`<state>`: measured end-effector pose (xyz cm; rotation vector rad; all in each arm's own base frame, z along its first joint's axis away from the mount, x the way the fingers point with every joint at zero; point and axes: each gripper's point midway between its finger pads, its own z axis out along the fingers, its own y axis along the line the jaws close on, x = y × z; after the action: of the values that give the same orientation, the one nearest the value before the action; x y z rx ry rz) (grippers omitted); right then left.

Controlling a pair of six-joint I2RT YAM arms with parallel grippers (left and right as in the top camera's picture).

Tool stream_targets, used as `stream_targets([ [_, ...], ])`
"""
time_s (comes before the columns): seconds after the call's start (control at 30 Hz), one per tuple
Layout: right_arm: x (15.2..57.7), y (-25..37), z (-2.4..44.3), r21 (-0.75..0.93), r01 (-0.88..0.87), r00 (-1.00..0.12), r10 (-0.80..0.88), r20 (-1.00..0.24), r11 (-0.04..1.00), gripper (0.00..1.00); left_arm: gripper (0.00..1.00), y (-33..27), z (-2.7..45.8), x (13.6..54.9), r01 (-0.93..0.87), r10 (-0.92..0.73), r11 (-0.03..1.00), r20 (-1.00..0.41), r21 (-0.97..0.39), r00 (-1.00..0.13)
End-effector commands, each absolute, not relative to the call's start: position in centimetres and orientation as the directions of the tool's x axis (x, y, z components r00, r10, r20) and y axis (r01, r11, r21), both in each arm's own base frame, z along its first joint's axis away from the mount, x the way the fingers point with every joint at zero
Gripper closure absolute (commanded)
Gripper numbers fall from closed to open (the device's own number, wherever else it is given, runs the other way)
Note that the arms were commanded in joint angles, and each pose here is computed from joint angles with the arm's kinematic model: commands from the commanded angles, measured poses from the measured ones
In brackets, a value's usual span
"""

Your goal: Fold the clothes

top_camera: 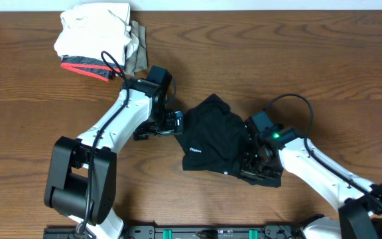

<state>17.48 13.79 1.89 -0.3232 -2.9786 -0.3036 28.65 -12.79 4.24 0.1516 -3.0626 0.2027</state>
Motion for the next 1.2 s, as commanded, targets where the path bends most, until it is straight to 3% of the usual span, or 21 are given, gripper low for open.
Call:
stream_targets([
  [0.0,19.2,13.5,5.1,0.181,0.226,-0.974,0.221,0.044,0.957,0.99,0.02,-12.7,4.0,28.0,-0.109,-0.098,0.987,0.095,-0.117,-0.991],
  [0.07,20.1,12.3,7.7,0.139,0.224,-0.973,0.230,-0.033,0.965,0.90,0.02,-12.8,4.0,28.1,-0.109,-0.098,0.987,0.092,-0.119,-0.991],
  [0.1,20.5,11.8,8.9,0.118,0.225,-0.970,0.233,-0.068,0.967,0.74,0.02,-12.8,4.0,28.2,-0.108,-0.098,0.987,0.089,-0.120,-0.991],
  [0.13,21.0,11.0,10.4,0.093,0.228,-0.964,0.238,-0.115,0.969,0.41,0.02,-12.8,4.0,28.3,-0.108,-0.098,0.987,0.085,-0.122,-0.992],
  [0.17,21.2,10.5,11.4,0.080,0.232,-0.960,0.241,-0.143,0.970,0.21,0.02,-12.9,4.0,28.4,-0.107,-0.098,0.987,0.081,-0.123,-0.992],
  [0.23,21.8,9.7,13.7,0.069,0.216,-0.953,0.226,-0.201,0.974,0.01,0.02,-12.9,4.0,28.6,-0.107,-0.099,0.986,0.072,-0.128,-0.993],
  [0.37,22.4,9.2,16.3,0.105,0.219,-0.937,0.239,-0.253,0.970,0.01,0.02,-13.1,4.0,29.1,-0.147,-0.140,0.980,0.060,-0.134,-0.988],
  [0.6,22.2,8.5,16.2,0.098,0.243,-0.934,0.260,-0.246,0.965,0.01,0.02,-13.8,4.0,30.8,-0.136,-0.138,0.976,-0.006,-0.170,-0.990],
  [0.93,21.0,8.0,15.9,0.059,0.230,-0.950,0.238,-0.204,0.971,0.02,0.02,-17.2,5.1,32.5,0.137,0.101,0.926,-0.121,-0.350,-0.988],
  [1.07,20.4,7.7,15.8,0.044,0.230,-0.954,0.235,-0.184,0.972,0.01,0.02,-16.4,5.1,32.9,0.191,0.148,0.915,-0.144,-0.356,-0.978],
  [1.17,20.2,7.7,15.7,0.038,0.231,-0.956,0.234,-0.177,0.972,0.01,0.02,-16.4,5.3,33.1,0.216,0.167,0.875,-0.150,-0.433,-0.975],
])
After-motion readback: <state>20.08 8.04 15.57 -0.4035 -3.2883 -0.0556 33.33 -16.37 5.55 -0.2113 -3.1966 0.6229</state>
